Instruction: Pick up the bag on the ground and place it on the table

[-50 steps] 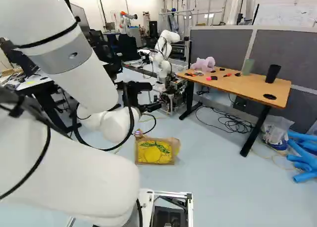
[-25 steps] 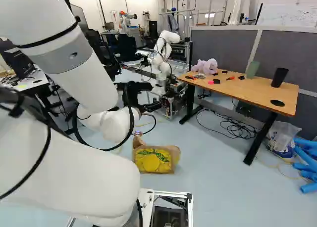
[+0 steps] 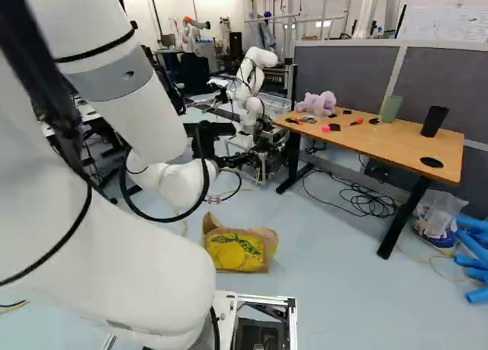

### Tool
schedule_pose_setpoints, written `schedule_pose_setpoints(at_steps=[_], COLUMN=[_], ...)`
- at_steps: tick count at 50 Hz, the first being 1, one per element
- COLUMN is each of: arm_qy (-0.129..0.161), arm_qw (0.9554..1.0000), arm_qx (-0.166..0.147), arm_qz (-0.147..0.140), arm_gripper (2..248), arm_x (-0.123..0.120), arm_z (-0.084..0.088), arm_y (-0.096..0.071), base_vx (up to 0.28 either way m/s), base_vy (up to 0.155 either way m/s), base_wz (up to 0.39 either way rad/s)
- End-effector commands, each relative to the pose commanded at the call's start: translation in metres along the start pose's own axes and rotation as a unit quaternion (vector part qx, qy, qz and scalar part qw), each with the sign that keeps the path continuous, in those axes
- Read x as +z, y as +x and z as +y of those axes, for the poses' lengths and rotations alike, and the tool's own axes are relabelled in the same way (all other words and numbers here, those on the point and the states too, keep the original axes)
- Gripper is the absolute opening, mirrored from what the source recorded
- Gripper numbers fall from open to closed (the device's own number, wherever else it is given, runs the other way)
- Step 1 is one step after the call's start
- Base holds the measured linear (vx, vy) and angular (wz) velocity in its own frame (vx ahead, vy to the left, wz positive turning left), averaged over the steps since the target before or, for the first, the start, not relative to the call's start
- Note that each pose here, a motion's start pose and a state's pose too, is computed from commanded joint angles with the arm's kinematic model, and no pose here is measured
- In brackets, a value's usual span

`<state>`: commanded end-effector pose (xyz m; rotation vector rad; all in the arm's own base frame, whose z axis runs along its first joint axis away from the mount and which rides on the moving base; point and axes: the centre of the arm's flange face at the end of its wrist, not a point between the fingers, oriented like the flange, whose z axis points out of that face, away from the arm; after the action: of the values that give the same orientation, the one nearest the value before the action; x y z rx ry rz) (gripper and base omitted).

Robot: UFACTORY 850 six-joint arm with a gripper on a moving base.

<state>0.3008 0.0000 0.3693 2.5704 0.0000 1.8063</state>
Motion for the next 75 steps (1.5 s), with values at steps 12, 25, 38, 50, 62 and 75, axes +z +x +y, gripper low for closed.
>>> schedule_pose_setpoints(at_steps=[12, 25, 38, 50, 62, 75], arm_qy=[0.0, 0.0, 0.0, 0.001, 0.003, 0.006], arm_qw=[0.9997, 0.998, 0.9927, 0.9861, 0.9799, 0.9729], arm_qx=[0.0, 0.0, 0.0, -0.001, -0.002, -0.004], arm_qz=[-0.023, -0.062, -0.121, -0.166, -0.199, -0.231], arm_gripper=[247, 247, 247, 247, 247, 247], arm_x=[0.021, 0.05, 0.081, 0.111, 0.14, 0.172], arm_z=[0.0, 0.0, 0.0, -0.001, -0.003, -0.006], arm_y=[0.004, 0.0, -0.009, -0.018, -0.027, -0.037], base_vx=[0.0, 0.0, 0.0, 0.0, 0.0, 0.0], base_vy=[0.0, 0.0, 0.0, 0.0, 0.0, 0.0], base_wz=[0.0, 0.0, 0.0, 0.0, 0.0, 0.0])
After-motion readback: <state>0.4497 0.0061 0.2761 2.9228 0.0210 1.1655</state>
